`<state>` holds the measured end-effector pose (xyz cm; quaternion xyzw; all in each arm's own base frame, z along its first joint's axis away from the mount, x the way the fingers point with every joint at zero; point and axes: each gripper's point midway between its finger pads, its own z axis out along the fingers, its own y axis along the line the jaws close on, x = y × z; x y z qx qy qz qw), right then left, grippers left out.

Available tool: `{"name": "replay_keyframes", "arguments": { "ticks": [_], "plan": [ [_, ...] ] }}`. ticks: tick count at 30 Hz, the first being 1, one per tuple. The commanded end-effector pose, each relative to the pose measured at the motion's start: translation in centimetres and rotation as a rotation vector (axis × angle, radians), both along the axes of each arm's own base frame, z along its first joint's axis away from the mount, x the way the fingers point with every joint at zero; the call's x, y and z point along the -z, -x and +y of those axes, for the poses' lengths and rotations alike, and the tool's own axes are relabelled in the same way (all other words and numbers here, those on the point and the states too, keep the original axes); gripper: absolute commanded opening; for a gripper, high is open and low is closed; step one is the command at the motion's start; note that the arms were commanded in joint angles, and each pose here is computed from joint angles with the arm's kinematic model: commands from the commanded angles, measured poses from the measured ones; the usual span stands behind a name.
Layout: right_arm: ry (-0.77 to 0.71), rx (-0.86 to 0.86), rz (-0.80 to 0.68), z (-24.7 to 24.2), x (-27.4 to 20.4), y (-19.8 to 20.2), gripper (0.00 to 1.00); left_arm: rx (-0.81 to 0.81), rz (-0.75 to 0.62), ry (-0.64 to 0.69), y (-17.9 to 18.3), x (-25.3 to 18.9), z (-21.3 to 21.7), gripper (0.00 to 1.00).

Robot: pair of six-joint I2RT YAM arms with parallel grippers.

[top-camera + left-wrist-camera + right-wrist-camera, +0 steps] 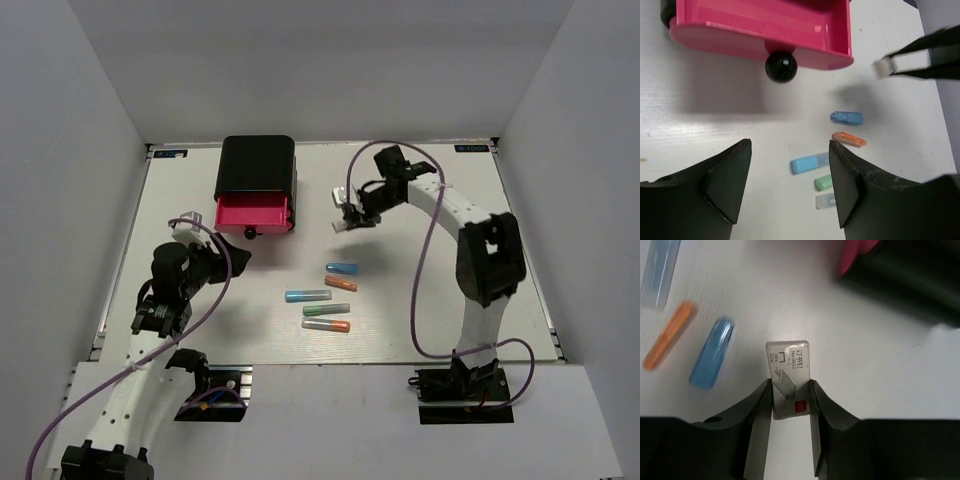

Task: Sort the stationery into containers
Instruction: Grab a piece of stationery with the right arm, then place the stationery into the container

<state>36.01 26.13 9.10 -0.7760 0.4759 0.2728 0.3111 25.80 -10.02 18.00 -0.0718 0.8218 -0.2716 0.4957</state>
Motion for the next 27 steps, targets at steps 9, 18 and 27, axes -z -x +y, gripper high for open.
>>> {"name": "replay_keyframes", "arguments": {
  "ticks": [9,18,27],
  "plan": [
    [-0.469,0.249,0.058,17.4,-19.8,1.3,0.04,-0.033,0.102,0.078,2.3,3.0,-0.1,0.71],
    [-0.438,0.332,0.037,21.8,-16.3,0.1,0.1,-0.055,0.107,0.105,2.4,2.5,-0.1,0.71],
    [-0.428,0.344,0.01,21.6,-16.9,0.6,0.5,-0.031,0.105,0.125,2.4,2.0,-0.6,0.71]
  ]
}}
